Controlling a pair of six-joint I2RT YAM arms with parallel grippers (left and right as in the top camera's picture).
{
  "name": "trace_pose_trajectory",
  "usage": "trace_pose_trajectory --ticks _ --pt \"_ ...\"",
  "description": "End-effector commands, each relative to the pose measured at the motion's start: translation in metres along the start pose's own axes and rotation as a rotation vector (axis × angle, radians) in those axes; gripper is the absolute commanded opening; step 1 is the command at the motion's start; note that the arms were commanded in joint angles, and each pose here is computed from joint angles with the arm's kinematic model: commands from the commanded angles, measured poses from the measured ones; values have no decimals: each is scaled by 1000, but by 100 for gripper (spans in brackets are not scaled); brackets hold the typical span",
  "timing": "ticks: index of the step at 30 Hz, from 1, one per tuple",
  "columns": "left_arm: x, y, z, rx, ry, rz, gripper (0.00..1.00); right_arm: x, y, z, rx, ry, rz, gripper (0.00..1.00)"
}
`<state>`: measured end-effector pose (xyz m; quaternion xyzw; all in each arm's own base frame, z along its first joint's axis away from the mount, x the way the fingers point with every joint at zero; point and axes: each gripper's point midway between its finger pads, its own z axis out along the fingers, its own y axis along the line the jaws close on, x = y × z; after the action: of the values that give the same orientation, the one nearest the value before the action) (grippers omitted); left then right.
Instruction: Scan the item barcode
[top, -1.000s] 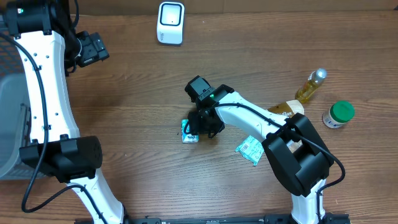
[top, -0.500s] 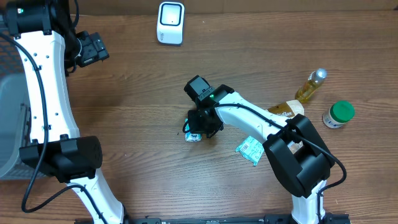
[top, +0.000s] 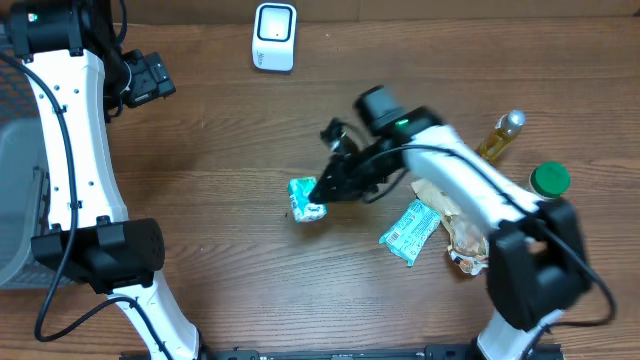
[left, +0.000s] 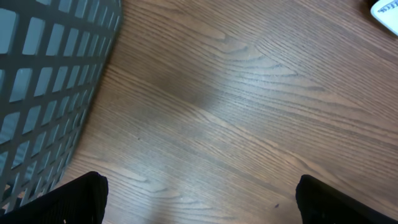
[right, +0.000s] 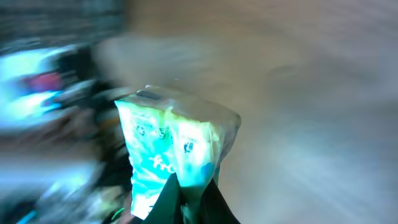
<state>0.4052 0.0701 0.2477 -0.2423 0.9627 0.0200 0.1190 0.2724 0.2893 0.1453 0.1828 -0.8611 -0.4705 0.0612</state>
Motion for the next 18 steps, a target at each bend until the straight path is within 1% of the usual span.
trace_pose_trajectory --ticks 1,5,10,18 --pt "2 0 -8 8 -15 4 100 12 78 -46 -456 -65 -270 4" --pt "2 0 -8 8 -15 4 100 22 71 -65 -470 -114 -287 4" --pt "2 1 -8 7 -16 4 100 44 83 -82 -519 -168 -354 4" --pt "2 0 -8 8 -15 4 100 47 89 -81 -526 -164 -370 4"
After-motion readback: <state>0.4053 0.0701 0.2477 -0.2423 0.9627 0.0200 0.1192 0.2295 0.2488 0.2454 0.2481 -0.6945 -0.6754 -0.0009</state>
